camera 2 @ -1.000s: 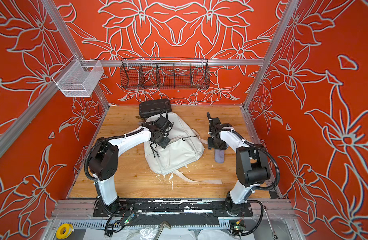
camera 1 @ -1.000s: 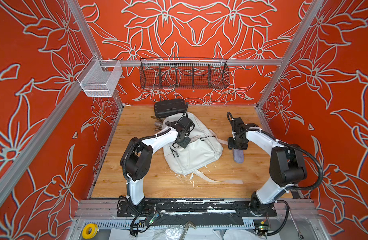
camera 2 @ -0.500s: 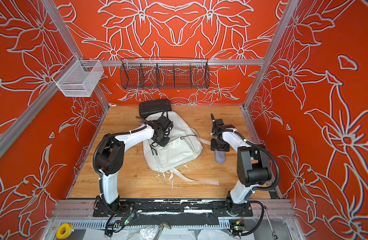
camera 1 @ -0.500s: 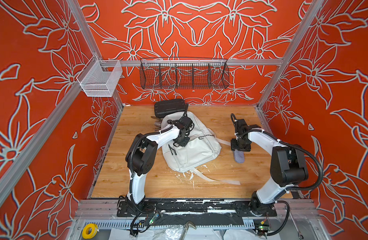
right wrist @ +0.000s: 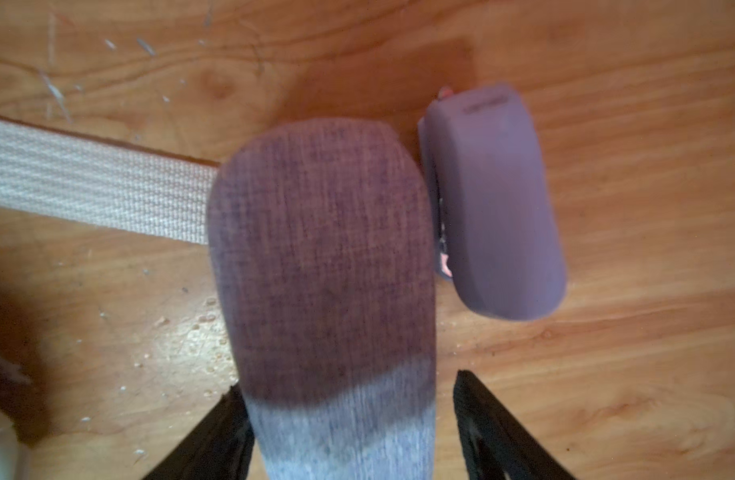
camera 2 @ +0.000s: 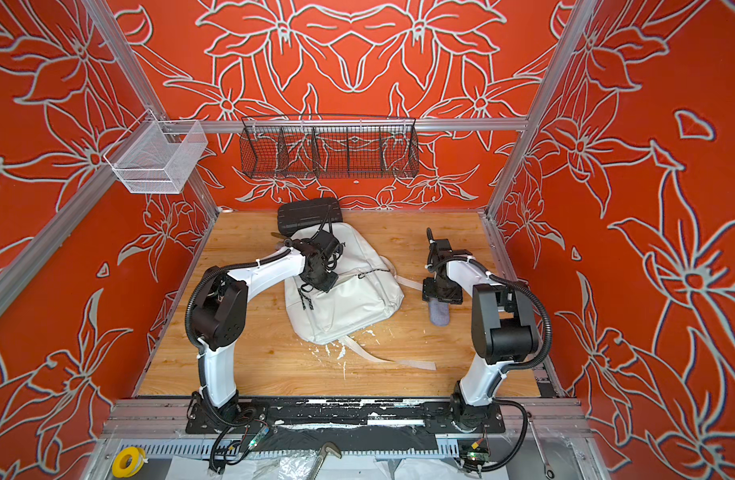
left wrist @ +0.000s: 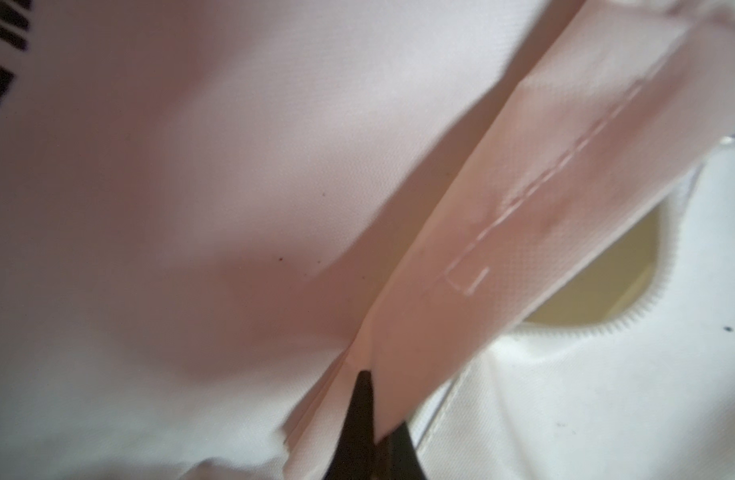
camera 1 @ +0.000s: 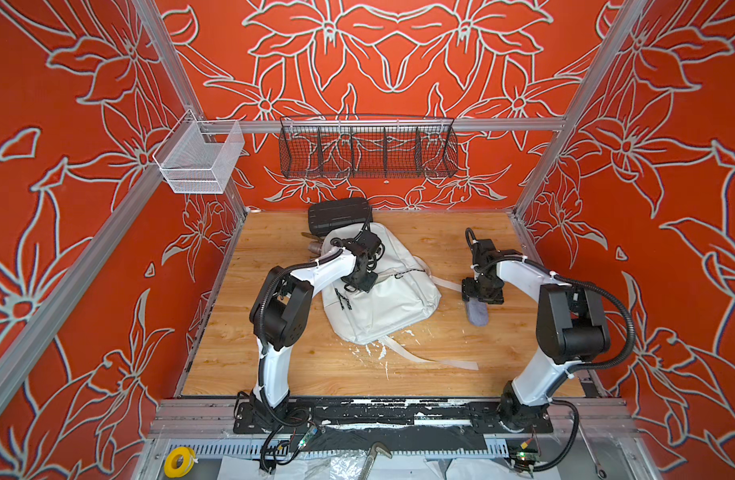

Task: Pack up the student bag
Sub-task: 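Grasp the grey fabric pencil case with the right gripper while the left holds the bag, then lift the pencil case and carry it toward the backpack opening near the left gripper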

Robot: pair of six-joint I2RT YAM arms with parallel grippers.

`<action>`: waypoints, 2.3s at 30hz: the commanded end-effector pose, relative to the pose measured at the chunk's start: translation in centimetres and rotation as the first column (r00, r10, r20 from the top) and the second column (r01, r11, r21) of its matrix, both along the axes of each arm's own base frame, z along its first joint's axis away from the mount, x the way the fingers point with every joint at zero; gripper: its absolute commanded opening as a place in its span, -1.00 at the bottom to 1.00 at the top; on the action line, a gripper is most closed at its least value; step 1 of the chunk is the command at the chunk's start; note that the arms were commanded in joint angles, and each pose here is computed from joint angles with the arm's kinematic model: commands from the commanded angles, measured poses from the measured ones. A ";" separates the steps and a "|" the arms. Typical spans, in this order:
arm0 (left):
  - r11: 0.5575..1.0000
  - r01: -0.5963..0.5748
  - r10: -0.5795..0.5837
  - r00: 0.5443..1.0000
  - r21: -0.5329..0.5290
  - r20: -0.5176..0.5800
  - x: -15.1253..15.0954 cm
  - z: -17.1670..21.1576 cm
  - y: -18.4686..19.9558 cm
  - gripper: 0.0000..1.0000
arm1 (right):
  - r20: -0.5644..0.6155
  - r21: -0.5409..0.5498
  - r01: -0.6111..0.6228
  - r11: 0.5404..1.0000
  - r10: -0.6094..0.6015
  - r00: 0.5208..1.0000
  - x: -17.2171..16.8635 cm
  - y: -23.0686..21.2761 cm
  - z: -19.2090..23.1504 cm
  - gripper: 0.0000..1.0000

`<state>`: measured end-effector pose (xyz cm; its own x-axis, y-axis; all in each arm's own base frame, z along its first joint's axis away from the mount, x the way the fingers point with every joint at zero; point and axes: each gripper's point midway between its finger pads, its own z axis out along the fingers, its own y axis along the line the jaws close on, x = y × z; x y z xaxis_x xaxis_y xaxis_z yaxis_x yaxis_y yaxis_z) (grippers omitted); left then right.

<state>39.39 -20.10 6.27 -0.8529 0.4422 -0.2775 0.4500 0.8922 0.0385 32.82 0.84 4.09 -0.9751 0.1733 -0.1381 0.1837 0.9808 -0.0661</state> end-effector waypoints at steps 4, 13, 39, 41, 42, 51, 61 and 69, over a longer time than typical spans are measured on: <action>0.998 -0.028 0.030 0.999 -0.053 0.025 0.1 3.5 0.2 -1.00 | 0.027 0.034 -0.020 0.999 0.019 0.999 0.7 0.4 0.5 0.22; 0.990 0.002 0.008 0.998 -0.140 0.070 -0.8 6.6 -0.5 -1.00 | 0.268 0.171 -0.150 0.974 0.101 0.958 2.3 4.2 5.4 -0.11; 0.890 -0.011 -0.046 0.992 -0.456 -0.114 -2.6 9.4 -4.4 -1.00 | 0.987 0.110 -0.717 0.689 0.009 0.161 5.9 26.7 20.7 -0.34; 0.890 -0.015 -0.044 0.992 -0.455 -0.120 -2.6 9.4 -4.3 -1.00 | 0.991 0.092 -0.733 0.674 0.006 0.131 5.6 27.6 20.6 -0.34; 0.888 -0.017 -0.046 0.991 -0.460 -0.126 -2.6 9.4 -4.3 -1.00 | 0.993 0.080 -0.743 0.664 0.012 0.118 5.5 28.1 20.4 -0.34; 0.869 -0.013 -0.079 0.983 -0.495 -0.163 -2.9 9.7 -5.1 -1.00 | 0.991 -0.045 -0.737 0.674 -0.062 -0.117 4.7 29.8 20.6 -0.43; 0.859 -0.020 -0.088 0.979 -0.511 -0.186 -3.6 9.1 -5.1 -1.00 | 0.982 -0.182 -0.744 0.643 0.086 -0.166 5.9 31.9 16.8 -0.37; 0.845 -0.043 0.028 0.999 -0.533 -0.036 -2.0 9.4 -3.2 -0.47 | 0.989 -0.102 -0.802 0.589 0.147 -0.018 5.8 31.9 13.5 -0.42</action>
